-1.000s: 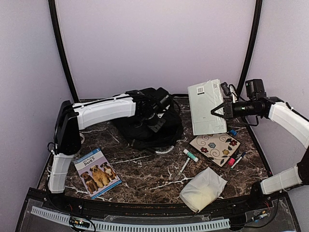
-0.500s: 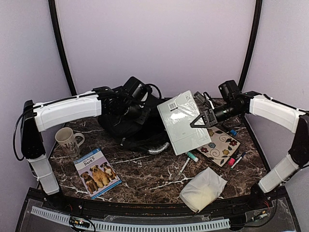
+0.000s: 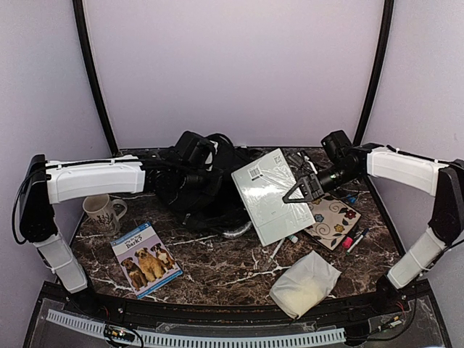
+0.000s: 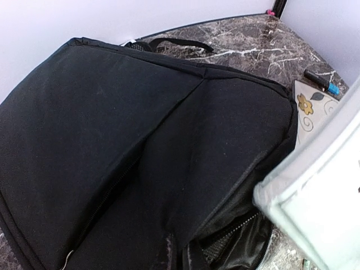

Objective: Pack the student bag
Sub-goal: Place the book in the largest pocket of the bag.

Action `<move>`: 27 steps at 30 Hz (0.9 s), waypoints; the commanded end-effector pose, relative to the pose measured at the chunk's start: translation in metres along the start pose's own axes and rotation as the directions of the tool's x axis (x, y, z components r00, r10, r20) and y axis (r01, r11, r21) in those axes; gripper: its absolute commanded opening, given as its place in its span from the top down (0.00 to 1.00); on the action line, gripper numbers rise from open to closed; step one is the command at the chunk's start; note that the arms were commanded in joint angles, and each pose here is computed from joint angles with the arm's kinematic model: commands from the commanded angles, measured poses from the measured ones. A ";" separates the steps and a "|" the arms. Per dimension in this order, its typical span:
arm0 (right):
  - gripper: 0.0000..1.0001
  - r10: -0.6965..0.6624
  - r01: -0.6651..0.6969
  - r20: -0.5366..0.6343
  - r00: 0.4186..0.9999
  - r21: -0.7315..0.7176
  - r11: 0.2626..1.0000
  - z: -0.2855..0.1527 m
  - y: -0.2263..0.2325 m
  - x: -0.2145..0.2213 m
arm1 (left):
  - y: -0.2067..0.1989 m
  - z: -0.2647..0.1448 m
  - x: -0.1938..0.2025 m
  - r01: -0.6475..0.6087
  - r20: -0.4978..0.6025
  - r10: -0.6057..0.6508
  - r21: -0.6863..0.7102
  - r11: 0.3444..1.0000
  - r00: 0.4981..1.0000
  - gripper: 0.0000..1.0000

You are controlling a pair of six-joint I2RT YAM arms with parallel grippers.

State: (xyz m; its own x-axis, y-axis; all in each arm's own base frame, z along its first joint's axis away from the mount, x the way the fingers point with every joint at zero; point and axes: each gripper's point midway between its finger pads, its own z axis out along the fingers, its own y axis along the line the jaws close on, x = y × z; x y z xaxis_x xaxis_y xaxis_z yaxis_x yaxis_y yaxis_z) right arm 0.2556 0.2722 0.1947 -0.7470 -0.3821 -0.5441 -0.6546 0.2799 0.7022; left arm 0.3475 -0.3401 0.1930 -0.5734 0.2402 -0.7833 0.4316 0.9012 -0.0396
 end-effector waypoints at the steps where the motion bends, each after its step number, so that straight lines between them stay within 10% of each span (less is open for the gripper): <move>1: 1.00 -0.057 0.057 0.003 0.998 -0.029 0.998 -0.001 0.021 0.015 | -0.007 -0.041 -0.070 0.098 0.253 -0.120 0.097 0.990 0.960 1.00; 27: 1.00 0.237 -0.273 -0.209 0.949 -0.169 0.947 0.094 0.006 0.005 | -0.045 -0.090 -0.054 -0.016 0.343 -0.088 0.289 0.957 0.935 1.00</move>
State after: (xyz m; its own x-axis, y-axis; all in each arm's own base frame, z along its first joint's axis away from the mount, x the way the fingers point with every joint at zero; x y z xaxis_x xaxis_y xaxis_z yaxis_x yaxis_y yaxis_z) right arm 0.2107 0.3338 0.1225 -0.8200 -0.5338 -0.2064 -0.3955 0.2678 0.8786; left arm 0.3073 -0.3537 0.2194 -0.4749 0.1836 -0.8607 0.5620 0.8159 -0.1361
